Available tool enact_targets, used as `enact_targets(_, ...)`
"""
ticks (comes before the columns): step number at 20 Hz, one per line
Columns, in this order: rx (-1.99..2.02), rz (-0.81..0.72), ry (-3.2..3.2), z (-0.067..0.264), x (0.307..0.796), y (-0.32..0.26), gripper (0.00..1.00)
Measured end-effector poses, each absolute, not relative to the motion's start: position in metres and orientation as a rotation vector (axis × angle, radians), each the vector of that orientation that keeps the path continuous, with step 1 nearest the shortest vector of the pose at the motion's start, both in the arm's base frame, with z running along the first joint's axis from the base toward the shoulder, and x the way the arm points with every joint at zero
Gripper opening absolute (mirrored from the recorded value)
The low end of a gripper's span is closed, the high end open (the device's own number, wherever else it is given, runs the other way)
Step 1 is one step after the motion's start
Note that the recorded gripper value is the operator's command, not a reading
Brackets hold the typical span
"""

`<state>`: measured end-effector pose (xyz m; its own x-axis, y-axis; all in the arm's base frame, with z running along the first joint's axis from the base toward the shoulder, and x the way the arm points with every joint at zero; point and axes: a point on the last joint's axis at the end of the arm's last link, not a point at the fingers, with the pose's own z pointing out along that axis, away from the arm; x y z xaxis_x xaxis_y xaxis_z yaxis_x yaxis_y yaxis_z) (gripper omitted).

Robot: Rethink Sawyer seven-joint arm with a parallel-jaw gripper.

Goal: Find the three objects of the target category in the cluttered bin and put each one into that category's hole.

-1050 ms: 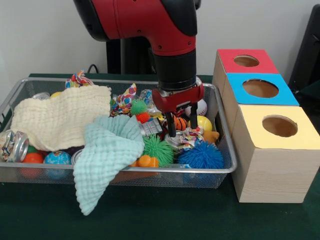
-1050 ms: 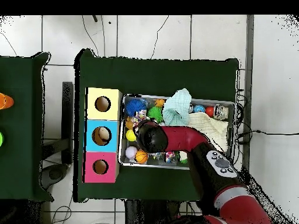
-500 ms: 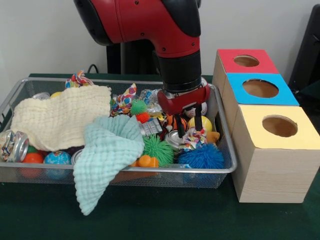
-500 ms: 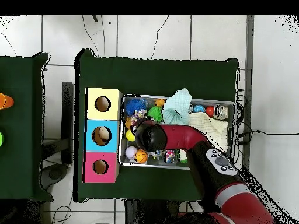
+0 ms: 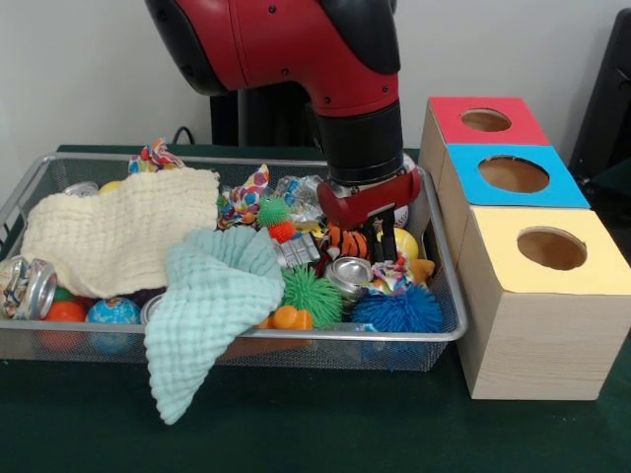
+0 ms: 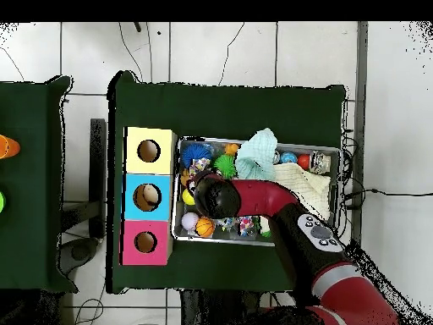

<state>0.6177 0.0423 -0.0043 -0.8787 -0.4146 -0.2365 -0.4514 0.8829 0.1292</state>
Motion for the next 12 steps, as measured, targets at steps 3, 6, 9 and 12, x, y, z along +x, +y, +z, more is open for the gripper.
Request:
enact_targets(3, -0.662, 0.277, 2.843, -0.003, 0.62, 0.045, 0.0)
enact_targets(6, -0.662, 0.277, 2.838, -0.001, 0.621, 0.045, 0.0)
enact_targets(9, -0.667, 0.251, 2.822, 0.012, 0.629, 0.043, 0.0)
enact_targets(12, -0.668, 0.23, 2.814, 0.027, 0.636, 0.043, 0.0)
